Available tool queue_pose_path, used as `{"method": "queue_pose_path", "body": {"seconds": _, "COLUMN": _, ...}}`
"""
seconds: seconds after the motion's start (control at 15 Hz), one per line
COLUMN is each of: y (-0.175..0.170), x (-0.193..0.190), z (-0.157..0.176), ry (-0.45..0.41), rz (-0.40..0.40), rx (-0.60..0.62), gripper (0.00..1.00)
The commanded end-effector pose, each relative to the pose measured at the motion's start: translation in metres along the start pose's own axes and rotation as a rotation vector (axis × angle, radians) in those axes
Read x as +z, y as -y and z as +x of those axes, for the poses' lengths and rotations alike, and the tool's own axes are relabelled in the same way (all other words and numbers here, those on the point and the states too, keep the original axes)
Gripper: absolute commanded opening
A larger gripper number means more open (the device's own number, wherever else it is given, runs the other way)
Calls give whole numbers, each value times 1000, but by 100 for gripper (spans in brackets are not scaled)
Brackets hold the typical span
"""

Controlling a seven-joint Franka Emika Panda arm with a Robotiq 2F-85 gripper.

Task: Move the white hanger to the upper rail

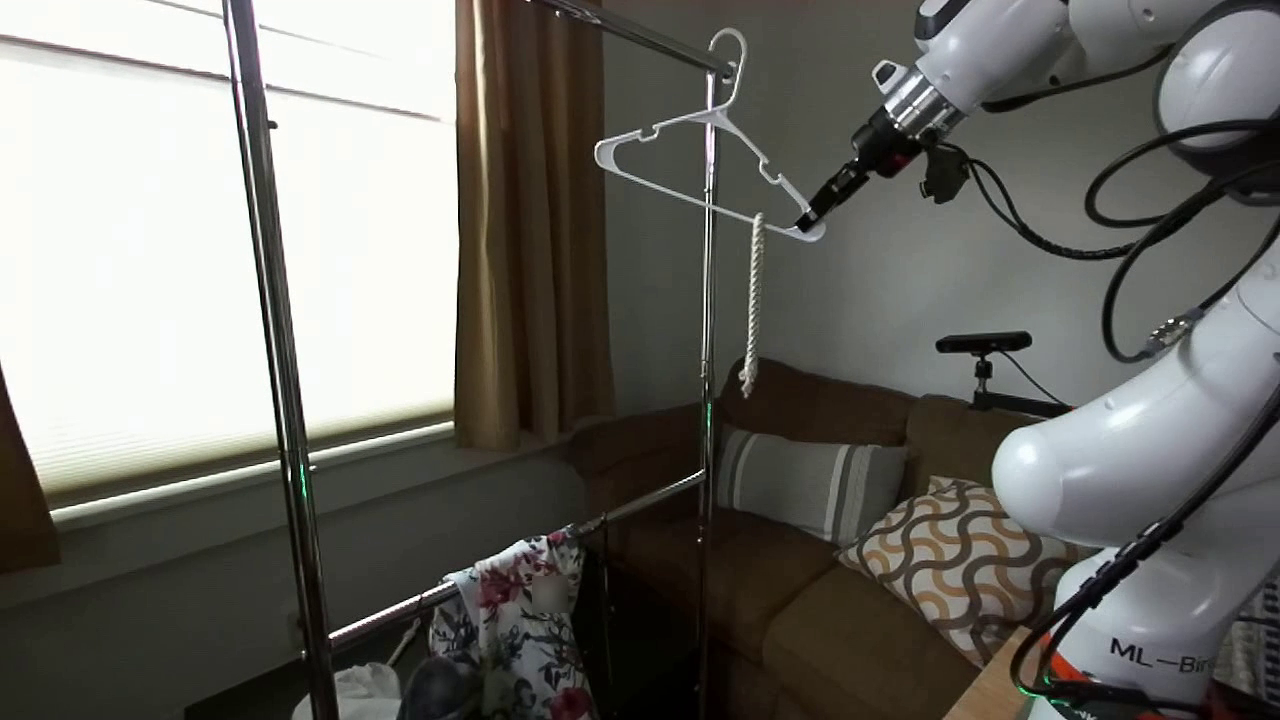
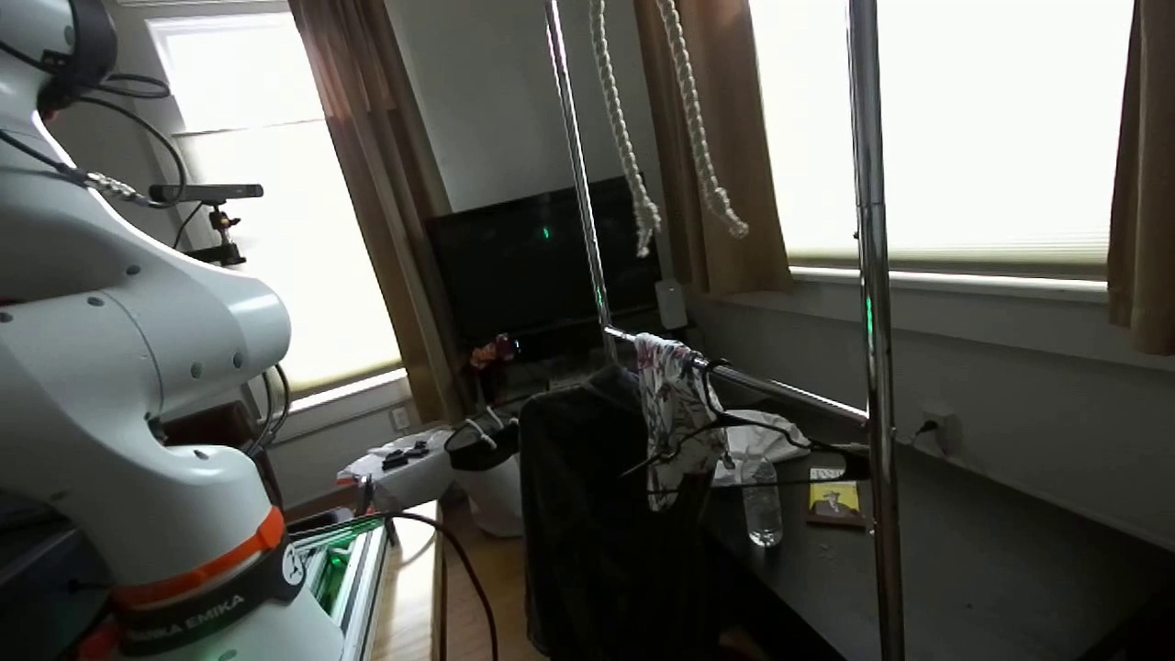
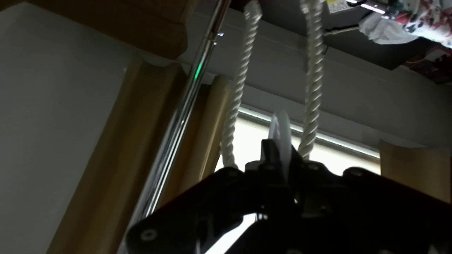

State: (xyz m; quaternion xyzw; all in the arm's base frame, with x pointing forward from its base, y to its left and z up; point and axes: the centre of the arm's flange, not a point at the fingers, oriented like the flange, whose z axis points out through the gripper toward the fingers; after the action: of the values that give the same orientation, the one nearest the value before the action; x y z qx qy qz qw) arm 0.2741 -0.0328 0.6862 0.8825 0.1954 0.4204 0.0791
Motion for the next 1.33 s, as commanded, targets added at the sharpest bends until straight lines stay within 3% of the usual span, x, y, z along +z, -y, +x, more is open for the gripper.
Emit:
{"method": "queue_pose_path", "body": {"seconds": 0.0, "y": -15, "x": -38, "z": 44, "ry": 23, "rz": -126, "rx": -70, "gripper": 2}}
{"method": "queue_pose_path", "body": {"seconds": 0.2, "y": -10, "x": -61, "z": 80, "ry": 23, "rz": -188, "rx": -172, "gripper": 2}}
{"method": "queue_pose_path", "body": {"seconds": 0.4, "y": 1, "x": -57, "z": 102, "ry": -12, "rz": -217, "rx": -241, "gripper": 2}}
{"method": "queue_pose_path", "body": {"seconds": 0.47, "y": 4, "x": -22, "z": 65, "ry": -16, "rz": -202, "rx": -207, "gripper": 7}}
{"method": "queue_pose_path", "body": {"seconds": 0.73, "y": 10, "x": -30, "z": 80, "ry": -41, "rz": -224, "rx": -242, "gripper": 7}}
{"method": "queue_pose_path", "body": {"seconds": 0.8, "y": 9, "x": -30, "z": 79, "ry": -40, "rz": -225, "rx": -240, "gripper": 2}}
{"method": "queue_pose_path", "body": {"seconds": 1.0, "y": 1, "x": -23, "z": 98, "ry": 44, "rz": -147, "rx": -362, "gripper": 2}}
{"method": "queue_pose_path", "body": {"seconds": 1.27, "y": -1, "x": 18, "z": 114, "ry": 126, "rz": -44, "rx": -441, "gripper": 2}}
